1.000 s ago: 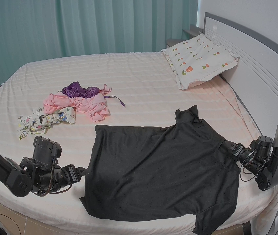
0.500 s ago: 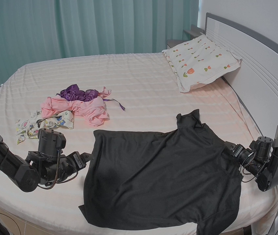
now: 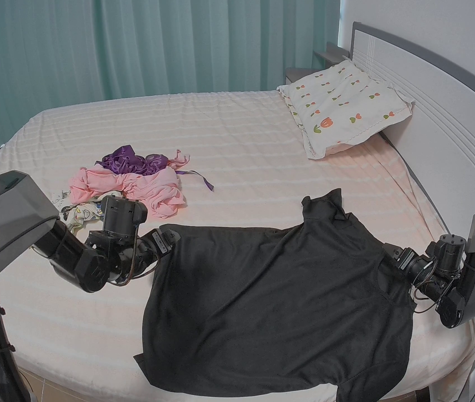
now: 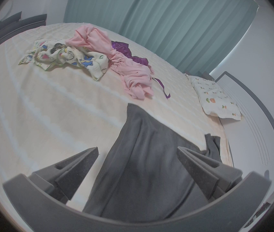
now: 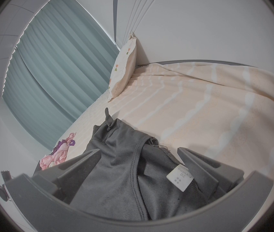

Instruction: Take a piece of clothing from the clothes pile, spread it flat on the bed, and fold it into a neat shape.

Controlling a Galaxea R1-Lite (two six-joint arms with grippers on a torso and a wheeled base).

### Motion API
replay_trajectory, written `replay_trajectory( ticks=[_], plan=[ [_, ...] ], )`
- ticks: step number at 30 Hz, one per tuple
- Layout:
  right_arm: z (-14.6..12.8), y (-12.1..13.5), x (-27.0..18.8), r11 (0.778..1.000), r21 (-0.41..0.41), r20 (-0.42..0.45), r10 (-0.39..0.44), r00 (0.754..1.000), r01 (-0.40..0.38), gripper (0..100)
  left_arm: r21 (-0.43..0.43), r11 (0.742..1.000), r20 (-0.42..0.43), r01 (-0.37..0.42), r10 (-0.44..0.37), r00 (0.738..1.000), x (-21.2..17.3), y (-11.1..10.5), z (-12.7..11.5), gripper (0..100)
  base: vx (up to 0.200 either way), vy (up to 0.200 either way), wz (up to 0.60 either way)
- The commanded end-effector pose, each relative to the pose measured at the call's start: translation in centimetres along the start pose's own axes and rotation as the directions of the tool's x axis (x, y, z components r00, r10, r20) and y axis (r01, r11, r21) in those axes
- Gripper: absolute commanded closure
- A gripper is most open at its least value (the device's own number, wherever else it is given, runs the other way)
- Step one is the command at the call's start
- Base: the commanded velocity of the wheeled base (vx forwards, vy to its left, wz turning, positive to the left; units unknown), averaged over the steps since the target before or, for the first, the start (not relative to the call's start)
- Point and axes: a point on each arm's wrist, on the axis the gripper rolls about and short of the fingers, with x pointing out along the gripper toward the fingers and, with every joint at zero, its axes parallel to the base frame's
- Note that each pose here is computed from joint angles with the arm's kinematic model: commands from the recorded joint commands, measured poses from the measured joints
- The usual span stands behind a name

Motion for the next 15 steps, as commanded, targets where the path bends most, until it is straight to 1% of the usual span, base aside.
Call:
replay_trajectory(
  ticks=[1, 5, 9, 12, 14, 15],
  plan=[
    [-0.1, -0.1, 0.1, 1.000, 0.000, 0.000, 0.004, 1.000, -0.004, 0, -0.018, 0.999, 0.026, -0.042, 0.043, 0.999, 6.1, 0.4, 0.8, 0, 0.000, 0.000, 0.00],
    [-0.1, -0.1, 0.1, 1.000, 0.000, 0.000, 0.004, 1.000, -0.004, 0, -0.015, 0.997, 0.012, -0.076, 0.076, 0.997, 8.1, 0.4, 1.4, 0, 0.000, 0.000, 0.00],
    [-0.2, -0.1, 0.1, 1.000, 0.000, -0.003, 0.002, 1.000, -0.002, 0, -0.022, 0.997, 0.031, -0.075, 0.076, 0.997, 9.5, 0.1, 2.1, 0, 0.000, 0.000, 0.00],
    [-0.2, -0.1, 0.1, 1.000, 0.000, -0.003, 0.002, 1.000, -0.002, 0, -0.023, 0.997, 0.036, -0.072, 0.073, 0.997, 10.4, 0.1, 2.2, 0, 0.000, 0.000, 0.00],
    [-0.2, -0.1, 0.1, 1.000, 0.000, -0.001, 0.003, 1.000, -0.003, 0, -0.019, 0.996, 0.017, -0.088, 0.088, 0.996, 10.8, 0.4, 1.6, 0, 0.000, 0.000, 0.00],
    [-0.2, -0.1, 0.1, 1.000, 0.000, -0.003, 0.003, 1.000, -0.003, 0, -0.017, 0.996, 0.011, -0.092, 0.092, 0.996, 11.1, 0.5, 1.3, 100, 0.000, 0.000, 0.00]
  ],
)
